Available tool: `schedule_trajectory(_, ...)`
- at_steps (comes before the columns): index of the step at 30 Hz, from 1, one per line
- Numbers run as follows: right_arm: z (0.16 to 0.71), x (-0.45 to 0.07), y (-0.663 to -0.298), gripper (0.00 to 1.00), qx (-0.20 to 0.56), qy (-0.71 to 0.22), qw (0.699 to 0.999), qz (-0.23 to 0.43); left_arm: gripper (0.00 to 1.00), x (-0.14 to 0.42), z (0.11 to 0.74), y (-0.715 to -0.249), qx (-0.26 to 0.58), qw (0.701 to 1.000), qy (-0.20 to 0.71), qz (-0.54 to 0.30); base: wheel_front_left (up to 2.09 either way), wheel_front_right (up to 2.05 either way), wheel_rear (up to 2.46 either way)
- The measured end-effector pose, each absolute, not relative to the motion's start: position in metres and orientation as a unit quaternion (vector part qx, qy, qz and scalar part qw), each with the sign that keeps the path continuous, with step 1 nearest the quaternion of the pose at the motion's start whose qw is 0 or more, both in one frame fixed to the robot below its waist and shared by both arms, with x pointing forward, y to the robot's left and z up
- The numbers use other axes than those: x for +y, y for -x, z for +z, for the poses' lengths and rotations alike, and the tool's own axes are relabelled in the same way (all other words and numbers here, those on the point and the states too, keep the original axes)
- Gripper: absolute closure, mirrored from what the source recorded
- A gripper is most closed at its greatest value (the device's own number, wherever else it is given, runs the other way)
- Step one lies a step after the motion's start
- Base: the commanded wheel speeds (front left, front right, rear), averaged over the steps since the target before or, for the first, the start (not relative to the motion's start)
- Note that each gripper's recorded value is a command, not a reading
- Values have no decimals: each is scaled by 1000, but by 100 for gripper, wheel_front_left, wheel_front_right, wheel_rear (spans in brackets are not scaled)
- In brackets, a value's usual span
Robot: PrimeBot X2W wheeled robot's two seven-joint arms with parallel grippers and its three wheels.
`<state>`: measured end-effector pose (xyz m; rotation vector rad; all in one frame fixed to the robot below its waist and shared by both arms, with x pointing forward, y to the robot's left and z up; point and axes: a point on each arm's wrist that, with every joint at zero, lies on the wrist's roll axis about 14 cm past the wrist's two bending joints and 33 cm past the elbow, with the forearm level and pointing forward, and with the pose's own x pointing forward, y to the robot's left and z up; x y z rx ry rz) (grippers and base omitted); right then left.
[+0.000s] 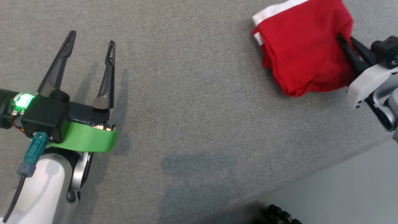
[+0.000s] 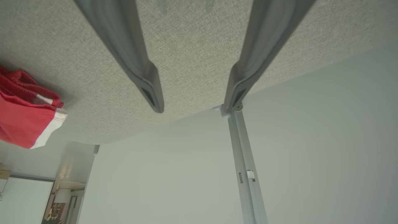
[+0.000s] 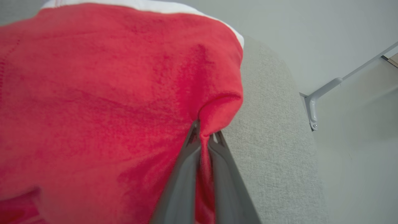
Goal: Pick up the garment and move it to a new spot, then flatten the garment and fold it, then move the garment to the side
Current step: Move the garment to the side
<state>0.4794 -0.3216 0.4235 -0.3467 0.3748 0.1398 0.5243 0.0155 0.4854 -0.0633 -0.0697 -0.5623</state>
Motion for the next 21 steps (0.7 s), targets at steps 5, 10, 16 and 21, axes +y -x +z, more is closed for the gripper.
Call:
schedule_trajectory(5, 424, -380, -474, 100, 214, 215, 953, 15, 0, 3, 473, -533, -31, 953, 25, -299, 0, 0, 0)
schedule_trajectory(10, 423, -424, -474, 100, 237, 226, 944, -44, 0, -7, 457, -546, -27, 947, 21, -318, 0, 0, 0)
schedule_trajectory(16, 428, -444, -492, 100, 227, 222, 945, -83, 0, -13, 440, -555, -21, 945, 23, -327, 0, 0, 0)
schedule_trajectory(21, 415, -447, -492, 0, 236, 207, 944, -100, 0, -12, 432, -556, -13, 945, 23, -327, 0, 0, 0)
